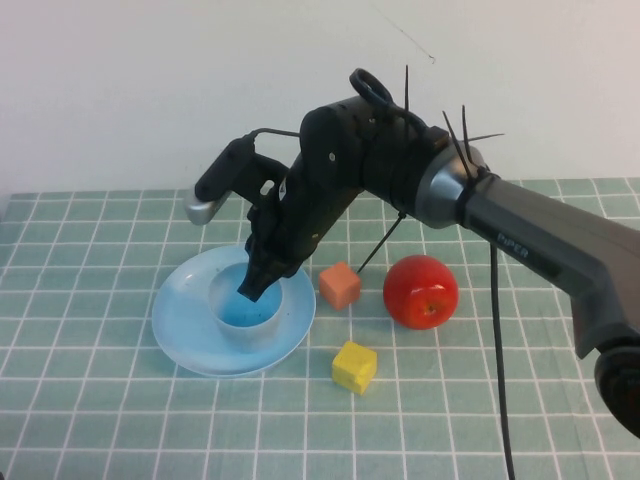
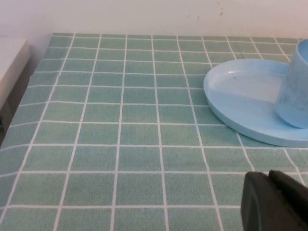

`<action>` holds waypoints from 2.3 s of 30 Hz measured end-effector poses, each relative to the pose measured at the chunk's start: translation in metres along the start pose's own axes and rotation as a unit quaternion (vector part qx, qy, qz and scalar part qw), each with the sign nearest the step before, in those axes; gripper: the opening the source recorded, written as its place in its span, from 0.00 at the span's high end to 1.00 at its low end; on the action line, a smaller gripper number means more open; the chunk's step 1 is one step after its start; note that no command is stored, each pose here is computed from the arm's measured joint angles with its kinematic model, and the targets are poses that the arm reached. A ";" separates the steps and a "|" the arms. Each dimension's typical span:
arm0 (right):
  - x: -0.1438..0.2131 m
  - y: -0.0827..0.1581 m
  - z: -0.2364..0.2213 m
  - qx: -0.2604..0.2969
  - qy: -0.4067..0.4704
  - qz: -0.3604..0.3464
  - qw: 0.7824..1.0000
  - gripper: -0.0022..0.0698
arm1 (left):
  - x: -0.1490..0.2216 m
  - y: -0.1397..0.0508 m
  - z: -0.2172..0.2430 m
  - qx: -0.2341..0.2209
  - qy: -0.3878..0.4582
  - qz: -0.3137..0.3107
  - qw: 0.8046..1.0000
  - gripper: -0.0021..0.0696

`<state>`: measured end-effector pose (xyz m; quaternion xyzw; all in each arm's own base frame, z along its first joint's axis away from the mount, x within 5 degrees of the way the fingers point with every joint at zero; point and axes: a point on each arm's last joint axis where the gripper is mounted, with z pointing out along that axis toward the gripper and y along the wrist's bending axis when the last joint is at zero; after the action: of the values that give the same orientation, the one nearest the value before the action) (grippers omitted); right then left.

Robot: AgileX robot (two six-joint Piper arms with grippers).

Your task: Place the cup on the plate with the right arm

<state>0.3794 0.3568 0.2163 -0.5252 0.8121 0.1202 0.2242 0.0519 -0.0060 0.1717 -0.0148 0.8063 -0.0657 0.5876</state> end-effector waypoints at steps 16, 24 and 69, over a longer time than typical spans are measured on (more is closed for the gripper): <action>-0.010 0.003 -0.038 0.003 -0.022 0.005 1.000 0.64 | 0.000 0.000 0.000 0.000 0.000 0.001 1.000 0.97; -0.006 0.012 -0.121 0.029 0.023 -0.007 0.999 0.95 | 0.000 0.000 0.000 0.000 0.000 0.001 1.000 0.97; 0.205 0.116 -0.300 0.128 -0.126 -0.018 0.984 0.97 | 0.000 0.000 0.000 0.000 0.000 0.001 1.000 0.97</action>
<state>0.1313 0.1119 0.3723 -0.4873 0.7766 0.0763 0.3919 0.0519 -0.0060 0.1717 -0.0140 0.8063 -0.0652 0.5877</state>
